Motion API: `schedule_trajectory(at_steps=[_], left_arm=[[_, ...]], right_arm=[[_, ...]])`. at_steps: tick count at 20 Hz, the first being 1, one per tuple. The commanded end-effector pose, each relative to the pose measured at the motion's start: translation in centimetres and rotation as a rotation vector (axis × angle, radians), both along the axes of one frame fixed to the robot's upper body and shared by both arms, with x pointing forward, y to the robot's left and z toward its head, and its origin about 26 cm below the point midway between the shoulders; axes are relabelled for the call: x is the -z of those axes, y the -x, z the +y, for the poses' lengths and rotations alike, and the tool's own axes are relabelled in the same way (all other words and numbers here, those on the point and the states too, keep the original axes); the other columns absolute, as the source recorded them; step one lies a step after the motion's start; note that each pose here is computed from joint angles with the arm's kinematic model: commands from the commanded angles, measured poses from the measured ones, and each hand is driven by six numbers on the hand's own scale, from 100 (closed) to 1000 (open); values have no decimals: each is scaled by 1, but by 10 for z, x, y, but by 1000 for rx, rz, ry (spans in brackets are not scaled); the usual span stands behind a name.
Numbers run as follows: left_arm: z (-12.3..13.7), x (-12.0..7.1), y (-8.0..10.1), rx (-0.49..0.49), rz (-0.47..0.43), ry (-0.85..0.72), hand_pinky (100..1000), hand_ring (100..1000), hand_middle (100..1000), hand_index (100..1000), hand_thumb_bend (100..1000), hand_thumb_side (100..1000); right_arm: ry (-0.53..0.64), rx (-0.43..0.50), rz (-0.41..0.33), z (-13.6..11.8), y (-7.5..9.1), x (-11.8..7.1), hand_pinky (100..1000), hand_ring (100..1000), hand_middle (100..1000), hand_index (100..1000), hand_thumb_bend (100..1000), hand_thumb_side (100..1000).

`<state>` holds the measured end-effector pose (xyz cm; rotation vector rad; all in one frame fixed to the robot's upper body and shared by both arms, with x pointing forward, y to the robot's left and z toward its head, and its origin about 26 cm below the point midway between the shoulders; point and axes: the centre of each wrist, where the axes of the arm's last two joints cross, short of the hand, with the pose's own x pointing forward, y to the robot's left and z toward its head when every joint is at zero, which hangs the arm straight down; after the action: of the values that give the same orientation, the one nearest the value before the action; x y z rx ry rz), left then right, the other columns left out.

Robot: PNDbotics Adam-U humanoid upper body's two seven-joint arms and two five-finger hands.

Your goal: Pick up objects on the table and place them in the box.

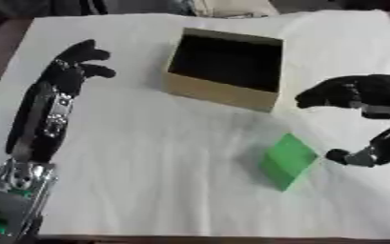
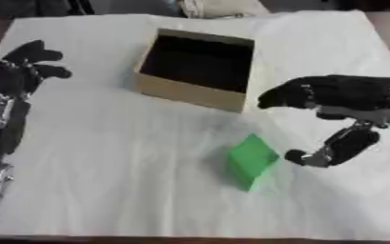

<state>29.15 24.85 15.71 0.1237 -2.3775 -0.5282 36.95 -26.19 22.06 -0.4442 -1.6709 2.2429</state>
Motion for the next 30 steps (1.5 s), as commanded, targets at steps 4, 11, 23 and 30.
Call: schedule_trajectory(at_steps=[4,11,23,30], left_arm=[[1,-7,0,14,-22,-18,831,692,750,914,100,924],[0,-8,0,21,-23,-19,830,692,750,914,100,924],[-3,-10,0,33,-31,-18,829,692,750,914,100,924],[-3,-11,0,38,-33,-19,829,692,751,915,100,924]], right_arm=[[294,-177,35,5,0,-5,958,949,931,1000,324,543],[319,-178,61,10,-4,5,955,945,924,1000,319,561],[338,-172,97,12,-12,22,950,943,918,1000,299,580],[356,-181,110,14,-15,32,948,942,914,1000,295,591]])
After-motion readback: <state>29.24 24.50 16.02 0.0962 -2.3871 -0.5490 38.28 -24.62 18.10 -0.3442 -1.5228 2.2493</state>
